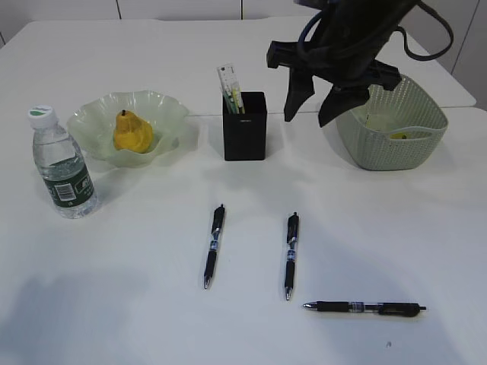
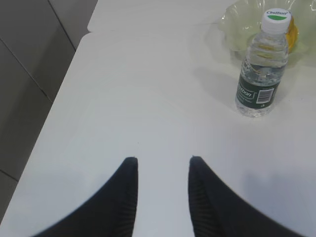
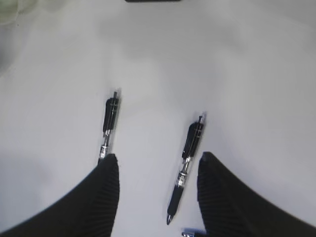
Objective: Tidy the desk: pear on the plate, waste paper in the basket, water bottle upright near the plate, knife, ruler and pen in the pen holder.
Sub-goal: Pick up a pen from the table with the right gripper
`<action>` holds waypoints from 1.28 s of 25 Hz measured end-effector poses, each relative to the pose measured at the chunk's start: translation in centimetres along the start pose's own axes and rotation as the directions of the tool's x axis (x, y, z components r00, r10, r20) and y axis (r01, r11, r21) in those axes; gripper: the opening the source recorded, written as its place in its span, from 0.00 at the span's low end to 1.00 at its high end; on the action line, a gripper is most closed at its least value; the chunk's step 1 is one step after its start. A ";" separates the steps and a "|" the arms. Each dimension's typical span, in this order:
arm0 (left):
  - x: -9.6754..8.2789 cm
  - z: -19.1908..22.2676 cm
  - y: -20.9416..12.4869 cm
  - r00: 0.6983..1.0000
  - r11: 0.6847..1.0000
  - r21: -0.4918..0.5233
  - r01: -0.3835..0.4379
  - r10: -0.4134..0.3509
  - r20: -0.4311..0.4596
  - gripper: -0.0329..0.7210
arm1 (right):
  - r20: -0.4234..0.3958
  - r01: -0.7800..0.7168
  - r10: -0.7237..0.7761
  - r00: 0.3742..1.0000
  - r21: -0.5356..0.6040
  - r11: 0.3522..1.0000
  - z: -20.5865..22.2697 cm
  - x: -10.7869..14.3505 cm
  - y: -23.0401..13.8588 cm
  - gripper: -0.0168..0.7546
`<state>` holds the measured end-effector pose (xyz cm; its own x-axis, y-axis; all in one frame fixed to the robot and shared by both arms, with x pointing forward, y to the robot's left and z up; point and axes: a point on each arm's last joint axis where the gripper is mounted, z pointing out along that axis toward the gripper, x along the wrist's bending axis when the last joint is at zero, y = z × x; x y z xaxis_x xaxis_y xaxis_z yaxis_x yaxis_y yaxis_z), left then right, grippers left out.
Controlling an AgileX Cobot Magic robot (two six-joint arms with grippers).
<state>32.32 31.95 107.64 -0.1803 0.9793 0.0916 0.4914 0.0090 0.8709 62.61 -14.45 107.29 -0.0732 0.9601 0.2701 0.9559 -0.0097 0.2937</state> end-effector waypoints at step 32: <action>0.5 0.0 0.2 0.996 0.998 -0.013 -0.067 0.066 -0.057 0.36 | 0.112 -0.194 0.174 0.978 0.200 0.960 6.2 -0.5 -1.0 0.58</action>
<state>32.29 32.44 107.84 -0.1954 0.9647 0.1765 0.4915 -0.0594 0.8689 63.47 -13.23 101.19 0.1265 0.9688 0.2130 0.9892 -0.1394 0.0463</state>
